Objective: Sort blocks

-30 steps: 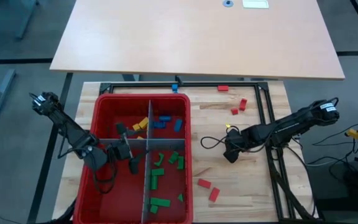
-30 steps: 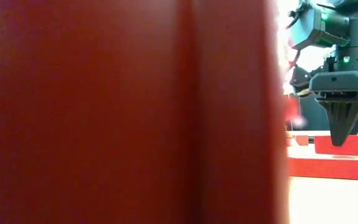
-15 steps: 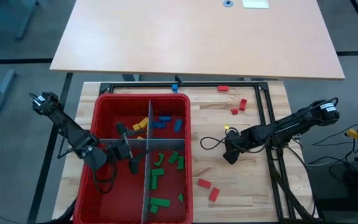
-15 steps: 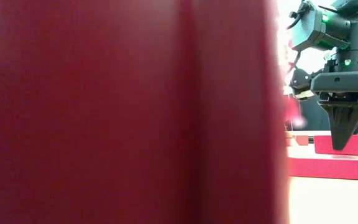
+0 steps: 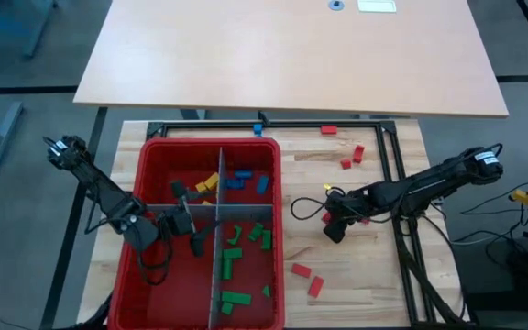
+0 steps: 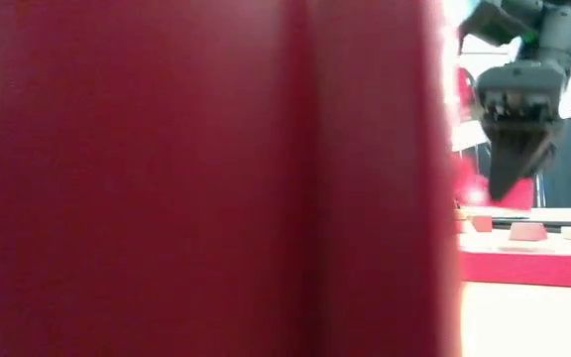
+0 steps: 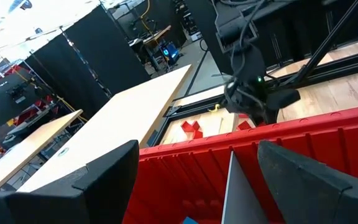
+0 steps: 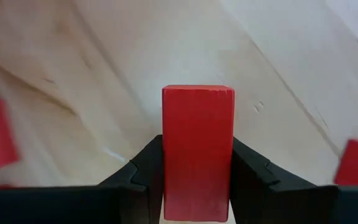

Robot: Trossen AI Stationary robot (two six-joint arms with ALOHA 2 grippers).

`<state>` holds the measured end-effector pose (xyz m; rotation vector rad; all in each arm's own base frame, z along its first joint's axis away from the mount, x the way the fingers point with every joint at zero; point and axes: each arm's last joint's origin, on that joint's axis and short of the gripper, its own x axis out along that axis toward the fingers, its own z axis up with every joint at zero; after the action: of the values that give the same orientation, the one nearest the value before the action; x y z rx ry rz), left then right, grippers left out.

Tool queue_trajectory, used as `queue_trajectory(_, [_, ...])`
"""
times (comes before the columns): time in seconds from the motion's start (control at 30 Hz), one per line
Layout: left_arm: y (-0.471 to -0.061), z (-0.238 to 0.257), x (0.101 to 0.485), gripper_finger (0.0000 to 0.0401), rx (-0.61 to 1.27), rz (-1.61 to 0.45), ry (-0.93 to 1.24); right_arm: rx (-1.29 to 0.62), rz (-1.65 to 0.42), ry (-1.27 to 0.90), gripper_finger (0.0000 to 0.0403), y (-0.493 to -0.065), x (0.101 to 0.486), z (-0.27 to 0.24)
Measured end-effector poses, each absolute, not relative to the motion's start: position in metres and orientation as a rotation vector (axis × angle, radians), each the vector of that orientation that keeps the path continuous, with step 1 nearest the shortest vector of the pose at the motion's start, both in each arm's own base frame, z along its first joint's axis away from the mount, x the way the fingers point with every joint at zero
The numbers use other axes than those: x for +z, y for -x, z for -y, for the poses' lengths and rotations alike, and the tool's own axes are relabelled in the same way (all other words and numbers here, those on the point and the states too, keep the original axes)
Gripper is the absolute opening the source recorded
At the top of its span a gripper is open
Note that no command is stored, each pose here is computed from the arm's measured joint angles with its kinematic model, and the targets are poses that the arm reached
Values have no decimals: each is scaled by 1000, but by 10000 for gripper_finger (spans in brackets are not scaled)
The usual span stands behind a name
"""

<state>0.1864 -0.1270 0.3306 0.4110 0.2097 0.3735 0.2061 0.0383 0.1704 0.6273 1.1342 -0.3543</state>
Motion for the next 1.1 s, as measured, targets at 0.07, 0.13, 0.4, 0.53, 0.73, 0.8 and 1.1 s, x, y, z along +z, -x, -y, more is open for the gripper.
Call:
queue_trajectory(0.07, [-186,127,331,314,373,-210,-412,-332,-1100,-627,111,-209,180,-39])
queue_trajectory(0.13, [-186,127,331,314,373,-212,-419,-311,-1053,-615,111,-213,192,-39])
queue_trajectory(0.4, [-186,127,330,314,371,-219,-448,-262,-852,-545,111,-220,241,-38])
queue_trajectory(0.53, [-187,126,330,314,374,-223,-464,-239,-765,-513,111,-220,263,-37])
queue_trajectory(0.73, [-194,123,327,314,399,-243,-506,-130,-534,-473,111,-228,299,-39])
queue_trajectory(0.8, [-201,122,323,314,415,-263,-543,-96,-455,-450,111,-231,312,-39])
queue_trajectory(1.1, [-245,122,312,314,431,-260,-757,-4,-233,-346,111,-249,352,-43])
